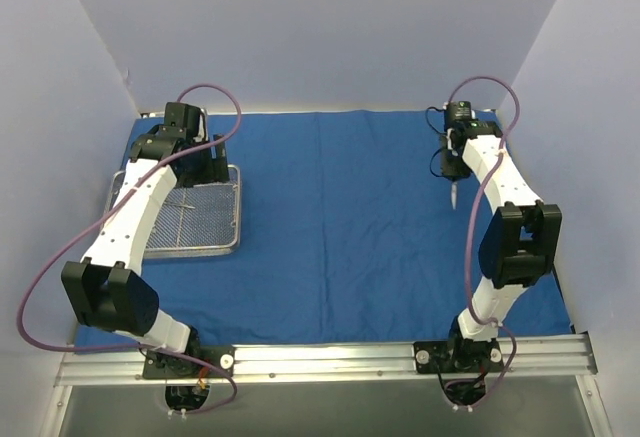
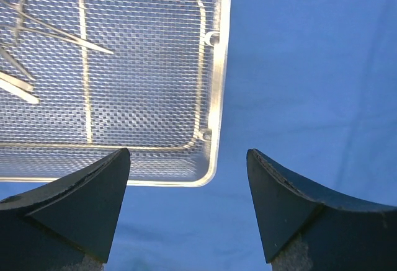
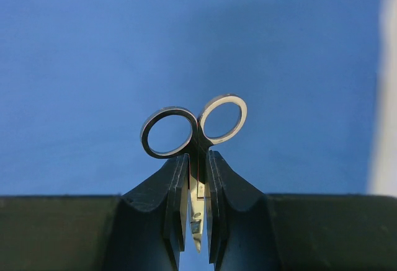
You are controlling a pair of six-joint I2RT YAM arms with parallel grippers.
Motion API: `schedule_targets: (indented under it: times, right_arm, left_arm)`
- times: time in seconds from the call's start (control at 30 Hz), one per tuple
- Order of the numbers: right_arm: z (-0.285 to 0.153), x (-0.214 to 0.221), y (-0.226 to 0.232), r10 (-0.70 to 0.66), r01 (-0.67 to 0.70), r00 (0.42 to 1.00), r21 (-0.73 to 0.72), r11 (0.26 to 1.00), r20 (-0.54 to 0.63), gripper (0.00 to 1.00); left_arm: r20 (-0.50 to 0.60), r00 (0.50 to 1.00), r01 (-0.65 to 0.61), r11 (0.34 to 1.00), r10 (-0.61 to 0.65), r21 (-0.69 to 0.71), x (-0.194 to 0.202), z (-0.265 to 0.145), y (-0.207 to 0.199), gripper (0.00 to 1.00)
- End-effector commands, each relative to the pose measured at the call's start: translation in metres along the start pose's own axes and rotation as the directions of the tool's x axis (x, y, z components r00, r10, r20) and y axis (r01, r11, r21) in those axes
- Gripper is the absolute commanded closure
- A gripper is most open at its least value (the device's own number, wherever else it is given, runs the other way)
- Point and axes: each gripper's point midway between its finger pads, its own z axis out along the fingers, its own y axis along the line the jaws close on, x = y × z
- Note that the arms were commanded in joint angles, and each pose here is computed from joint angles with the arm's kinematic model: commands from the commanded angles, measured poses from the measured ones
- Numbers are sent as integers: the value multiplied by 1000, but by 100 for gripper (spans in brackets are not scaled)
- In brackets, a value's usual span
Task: Open and lay out the surgical kit
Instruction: Place the medical item in the surgical kit.
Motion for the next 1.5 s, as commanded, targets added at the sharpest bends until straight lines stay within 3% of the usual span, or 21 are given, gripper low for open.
schedule_targets:
  times: [0.0, 0.33, 0.57, 0.97, 1.47]
  right_arm:
    - [16, 41, -65, -57, 88, 988, 224, 971, -142, 100]
    - [54, 86, -76, -142, 199, 967, 282, 938, -211, 100]
    - [70, 119, -91, -115, 196, 956, 298, 934, -270, 100]
    - [100, 122, -84, -119, 214, 938, 275, 937, -325, 100]
    - [106, 136, -79, -114, 232, 919, 285, 930, -377, 69]
  left_arm:
    - [41, 998, -43, 996, 46, -80, -17, 10, 23, 16]
    - [32, 999, 41, 998, -40, -50, -27, 27, 41, 16]
    - [23, 999, 49, 997, -48, -56, -28, 33, 44, 16]
    - [18, 996, 87, 995, -86, -43, -39, 44, 46, 16]
    - [-5, 992, 122, 991, -123, -48, -36, 50, 60, 16]
